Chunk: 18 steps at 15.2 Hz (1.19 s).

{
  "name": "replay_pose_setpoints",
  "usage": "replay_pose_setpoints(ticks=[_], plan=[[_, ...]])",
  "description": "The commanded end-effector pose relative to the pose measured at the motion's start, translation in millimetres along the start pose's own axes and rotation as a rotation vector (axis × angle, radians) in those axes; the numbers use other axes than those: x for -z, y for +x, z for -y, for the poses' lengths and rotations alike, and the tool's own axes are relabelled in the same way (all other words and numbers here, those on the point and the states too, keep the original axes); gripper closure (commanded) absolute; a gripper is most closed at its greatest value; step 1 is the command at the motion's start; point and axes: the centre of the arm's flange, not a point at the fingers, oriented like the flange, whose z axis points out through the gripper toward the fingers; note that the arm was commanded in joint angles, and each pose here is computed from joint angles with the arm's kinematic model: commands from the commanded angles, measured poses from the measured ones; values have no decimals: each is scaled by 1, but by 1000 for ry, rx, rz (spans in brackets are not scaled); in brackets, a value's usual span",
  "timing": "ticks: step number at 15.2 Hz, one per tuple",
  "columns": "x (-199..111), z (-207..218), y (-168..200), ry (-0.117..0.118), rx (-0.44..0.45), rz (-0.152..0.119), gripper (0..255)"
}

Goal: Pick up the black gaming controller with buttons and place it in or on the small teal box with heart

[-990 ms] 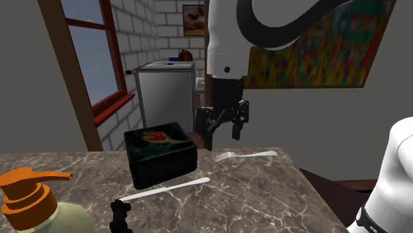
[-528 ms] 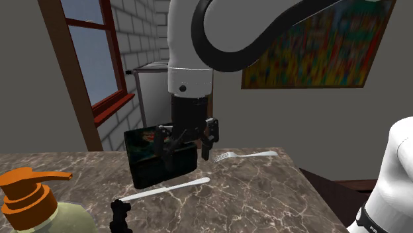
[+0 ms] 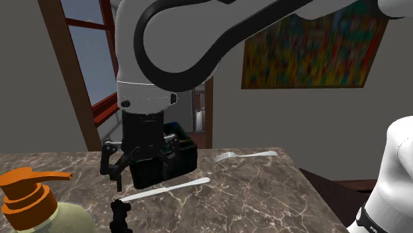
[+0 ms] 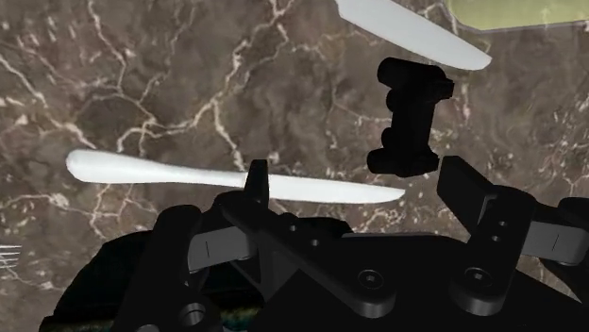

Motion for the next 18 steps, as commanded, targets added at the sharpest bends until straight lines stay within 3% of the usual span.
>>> replay_pose_setpoints(ticks=[1,10,17,18], plan=[[-11,22,6,13,-23,4,0],[-54,29,7,16,-29,5,0],[-54,29,7,16,-29,5,0],[-54,29,7,16,-29,5,255]])
